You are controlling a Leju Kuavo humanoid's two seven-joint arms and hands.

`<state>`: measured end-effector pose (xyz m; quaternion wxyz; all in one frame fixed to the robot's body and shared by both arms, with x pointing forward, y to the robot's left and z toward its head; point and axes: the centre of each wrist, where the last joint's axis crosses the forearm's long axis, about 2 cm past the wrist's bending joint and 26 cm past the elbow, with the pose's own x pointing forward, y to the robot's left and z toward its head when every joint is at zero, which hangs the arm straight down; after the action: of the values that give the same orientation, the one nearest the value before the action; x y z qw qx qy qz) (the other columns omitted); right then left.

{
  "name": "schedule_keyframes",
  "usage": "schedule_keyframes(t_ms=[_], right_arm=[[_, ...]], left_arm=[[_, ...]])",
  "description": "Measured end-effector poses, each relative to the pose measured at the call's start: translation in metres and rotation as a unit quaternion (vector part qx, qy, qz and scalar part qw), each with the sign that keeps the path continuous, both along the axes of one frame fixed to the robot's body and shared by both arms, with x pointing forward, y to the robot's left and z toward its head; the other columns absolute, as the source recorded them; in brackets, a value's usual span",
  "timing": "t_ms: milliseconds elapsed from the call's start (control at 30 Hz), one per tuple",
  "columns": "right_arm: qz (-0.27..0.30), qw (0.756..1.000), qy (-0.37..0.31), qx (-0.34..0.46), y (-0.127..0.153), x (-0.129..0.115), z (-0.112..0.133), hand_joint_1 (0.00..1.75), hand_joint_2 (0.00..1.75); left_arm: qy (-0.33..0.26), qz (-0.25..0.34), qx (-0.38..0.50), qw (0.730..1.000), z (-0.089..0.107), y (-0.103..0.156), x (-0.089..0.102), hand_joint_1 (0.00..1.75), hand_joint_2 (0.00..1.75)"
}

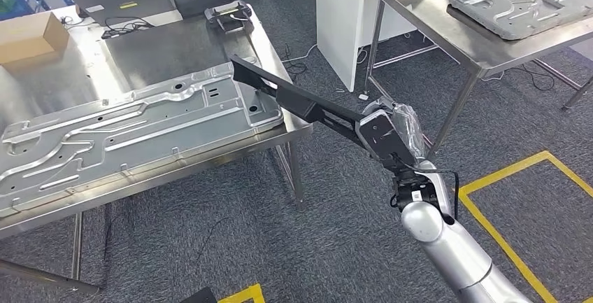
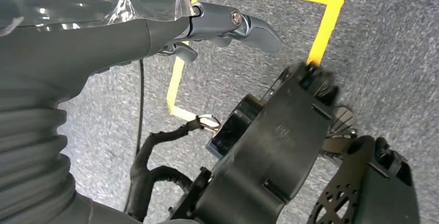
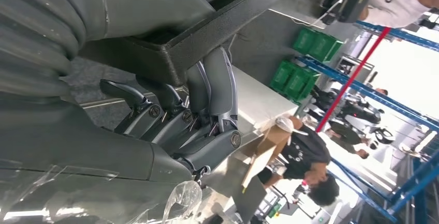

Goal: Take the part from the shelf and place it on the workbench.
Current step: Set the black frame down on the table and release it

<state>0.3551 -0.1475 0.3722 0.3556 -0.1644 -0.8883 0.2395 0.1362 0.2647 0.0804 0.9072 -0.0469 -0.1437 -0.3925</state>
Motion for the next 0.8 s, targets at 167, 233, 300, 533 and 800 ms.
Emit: schedule_keyframes(t_ms=[167,233,300,533,800], right_arm=[[-0.004,1.000,0.003,-0.001,0.000,0.001,-0.002,1.75,1.75],[-0.006,1.000,0.002,-0.001,-0.001,0.001,-0.001,1.75,1.75],[-0.008,1.000,0.001,-0.001,-0.001,0.001,-0.001,1.75,1.75],[-0.016,1.000,0.009,-0.002,-0.006,0.002,-0.004,1.75,1.75],[-0.027,0.999,0.025,-0.006,-0.008,0.003,-0.014,1.75,1.75]], left_arm=[[-0.005,0.012,-0.004,1.000,-0.001,0.000,-0.002,0.00,1.75],[-0.006,0.016,-0.004,1.000,-0.001,0.000,-0.003,0.00,1.75],[-0.007,0.020,-0.003,1.000,-0.001,0.000,-0.004,0.00,1.75],[-0.011,0.031,0.001,0.999,-0.002,0.000,-0.005,0.00,1.75],[-0.014,0.033,0.010,0.999,0.000,0.002,-0.001,0.00,1.75]])
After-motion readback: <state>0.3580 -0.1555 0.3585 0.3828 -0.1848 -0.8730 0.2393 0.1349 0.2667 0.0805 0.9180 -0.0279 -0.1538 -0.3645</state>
